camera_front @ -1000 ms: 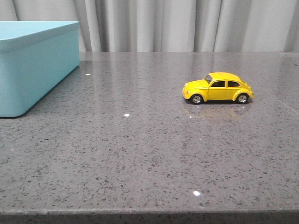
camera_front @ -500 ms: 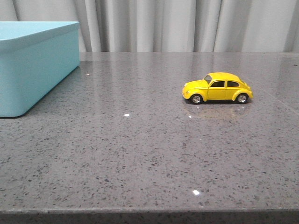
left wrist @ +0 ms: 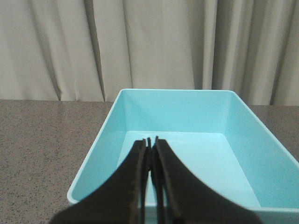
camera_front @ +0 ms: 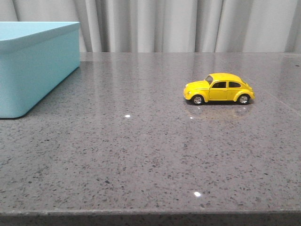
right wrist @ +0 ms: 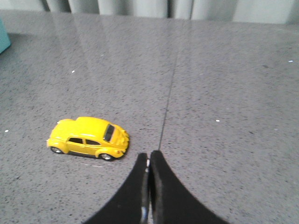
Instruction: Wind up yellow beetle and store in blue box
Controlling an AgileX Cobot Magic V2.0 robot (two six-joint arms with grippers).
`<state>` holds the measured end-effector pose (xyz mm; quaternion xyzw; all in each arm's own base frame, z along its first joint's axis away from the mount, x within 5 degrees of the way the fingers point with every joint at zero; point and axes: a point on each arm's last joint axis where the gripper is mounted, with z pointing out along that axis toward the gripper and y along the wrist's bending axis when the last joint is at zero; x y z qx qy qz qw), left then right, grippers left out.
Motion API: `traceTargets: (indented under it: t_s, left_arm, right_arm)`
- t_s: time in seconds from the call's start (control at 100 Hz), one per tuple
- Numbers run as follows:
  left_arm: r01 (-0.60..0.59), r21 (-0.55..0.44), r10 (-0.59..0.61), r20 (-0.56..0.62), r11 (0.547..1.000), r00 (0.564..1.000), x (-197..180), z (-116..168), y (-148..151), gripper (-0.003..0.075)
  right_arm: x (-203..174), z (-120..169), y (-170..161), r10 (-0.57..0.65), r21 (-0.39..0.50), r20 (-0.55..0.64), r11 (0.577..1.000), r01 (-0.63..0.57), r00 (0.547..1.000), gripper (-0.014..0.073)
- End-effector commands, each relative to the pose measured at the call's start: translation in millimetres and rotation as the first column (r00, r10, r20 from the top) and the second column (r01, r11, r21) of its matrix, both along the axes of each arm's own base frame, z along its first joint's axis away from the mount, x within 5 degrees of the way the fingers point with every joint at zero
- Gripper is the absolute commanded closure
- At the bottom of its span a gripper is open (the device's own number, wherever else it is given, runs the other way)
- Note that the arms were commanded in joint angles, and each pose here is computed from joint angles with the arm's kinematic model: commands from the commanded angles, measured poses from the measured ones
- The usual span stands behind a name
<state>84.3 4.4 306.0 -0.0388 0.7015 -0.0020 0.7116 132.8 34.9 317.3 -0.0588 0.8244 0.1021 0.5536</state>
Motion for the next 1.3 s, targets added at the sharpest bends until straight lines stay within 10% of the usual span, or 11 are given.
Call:
traceTargets:
  t_s: [0.0, 0.18, 0.45, 0.78, 1.29]
  left_arm:
    - [-0.003, -0.007, 0.003, 0.092, 1.0, 0.996, 0.6, 17.3, 0.4, 0.0739]
    - [-0.003, -0.007, 0.003, 0.092, 1.0, 0.996, 0.6, 17.3, 0.4, 0.0739]
    - [-0.003, -0.006, 0.003, 0.096, 1.0, 0.995, 0.6, 17.6, 0.4, 0.0739]
    - [-0.005, -0.005, 0.006, 0.134, 1.0, 0.991, 0.1, 21.1, 0.6, 0.0739]
    - [-0.007, -0.003, 0.008, 0.174, 1.0, 0.985, -0.5, 24.7, 0.8, 0.0739]
  right_arm:
    - [17.3, 27.2, 9.9, 0.035, 0.002, 0.042, 0.999, -0.035, 0.998, 0.0653]
    - [47.6, 38.5, 35.5, 0.115, -0.026, -0.062, 0.993, -0.117, 0.991, 0.0599]
    - [74.9, 43.2, 63.1, 0.172, 0.029, -0.152, 0.985, -0.17, 0.973, 0.0153]
    - [87.3, 44.4, 71.4, 0.171, 0.088, -0.209, 0.984, -0.155, 0.963, 0.0151]
    - [145.9, 32.1, 101.0, 0.093, 0.079, -0.559, 0.995, -0.059, 0.824, 0.0148]
